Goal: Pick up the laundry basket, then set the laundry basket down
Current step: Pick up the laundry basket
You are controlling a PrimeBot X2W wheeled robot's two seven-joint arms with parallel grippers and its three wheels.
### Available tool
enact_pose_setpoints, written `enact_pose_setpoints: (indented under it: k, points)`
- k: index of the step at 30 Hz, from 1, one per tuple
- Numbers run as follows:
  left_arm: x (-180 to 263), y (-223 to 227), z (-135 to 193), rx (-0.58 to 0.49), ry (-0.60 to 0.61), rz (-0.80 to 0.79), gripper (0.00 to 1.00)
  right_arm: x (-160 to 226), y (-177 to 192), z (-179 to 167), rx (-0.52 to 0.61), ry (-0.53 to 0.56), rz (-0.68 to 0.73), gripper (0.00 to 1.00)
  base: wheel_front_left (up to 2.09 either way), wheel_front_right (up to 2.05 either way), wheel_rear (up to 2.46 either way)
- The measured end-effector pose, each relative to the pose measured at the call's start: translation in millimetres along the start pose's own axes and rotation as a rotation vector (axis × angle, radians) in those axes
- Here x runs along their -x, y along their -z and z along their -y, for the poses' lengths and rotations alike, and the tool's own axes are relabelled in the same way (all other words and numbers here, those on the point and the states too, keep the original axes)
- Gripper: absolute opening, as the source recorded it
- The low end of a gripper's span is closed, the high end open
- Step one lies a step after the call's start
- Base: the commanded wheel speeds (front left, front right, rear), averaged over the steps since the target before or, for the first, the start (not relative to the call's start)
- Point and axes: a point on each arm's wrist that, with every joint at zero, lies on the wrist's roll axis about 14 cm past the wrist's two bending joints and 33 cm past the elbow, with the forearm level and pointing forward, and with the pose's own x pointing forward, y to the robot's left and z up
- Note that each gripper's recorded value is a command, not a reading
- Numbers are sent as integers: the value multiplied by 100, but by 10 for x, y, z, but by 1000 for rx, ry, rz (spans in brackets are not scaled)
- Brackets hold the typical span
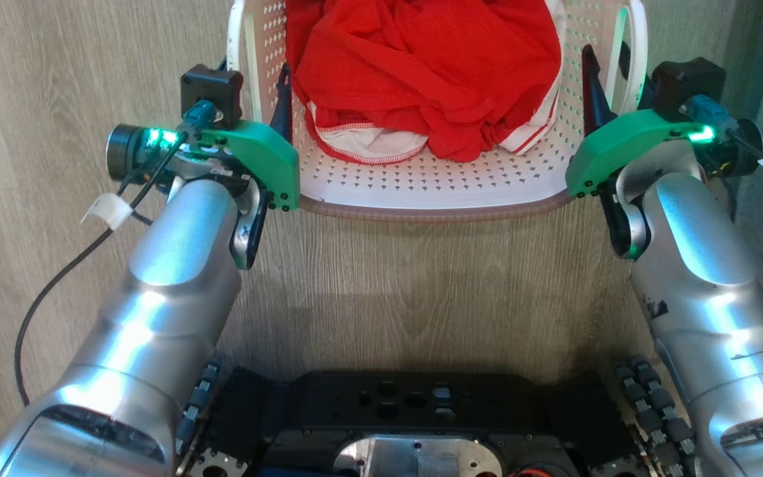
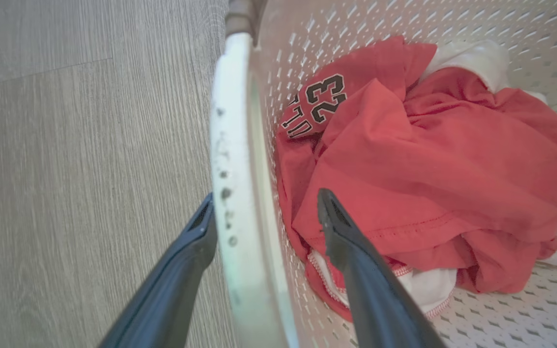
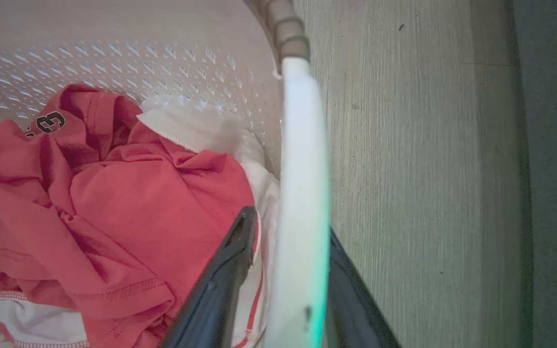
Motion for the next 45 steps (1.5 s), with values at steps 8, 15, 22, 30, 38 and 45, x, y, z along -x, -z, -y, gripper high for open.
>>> enact_pose_setpoints:
  k: [8, 15, 22, 30, 38, 45]
  points:
    - [5, 10, 14, -5, -3, -8, 0, -32, -8, -19, 2, -6, -3, 0, 0, 0, 0]
    - [50, 0, 23, -8, -2, -15, 0, 10, 13, -28, -5, -3, -20, 0, 0, 0, 0]
    - [144, -64, 50, -8, -6, -12, 0, 95, -81, -56, -6, -1, -19, 0, 0, 0, 0]
    - [451, -60, 122, 22, -13, -27, 0, 328, -216, -137, 0, -1, -35, 0, 0, 0, 0]
    - [894, -2, 233, 27, 1, -54, 0, 774, -191, -286, 4, 0, -94, 0, 0, 0, 0]
    - [1332, 131, 334, 48, 13, -114, 0, 1220, -167, -440, -29, 8, -140, 0, 0, 0, 0]
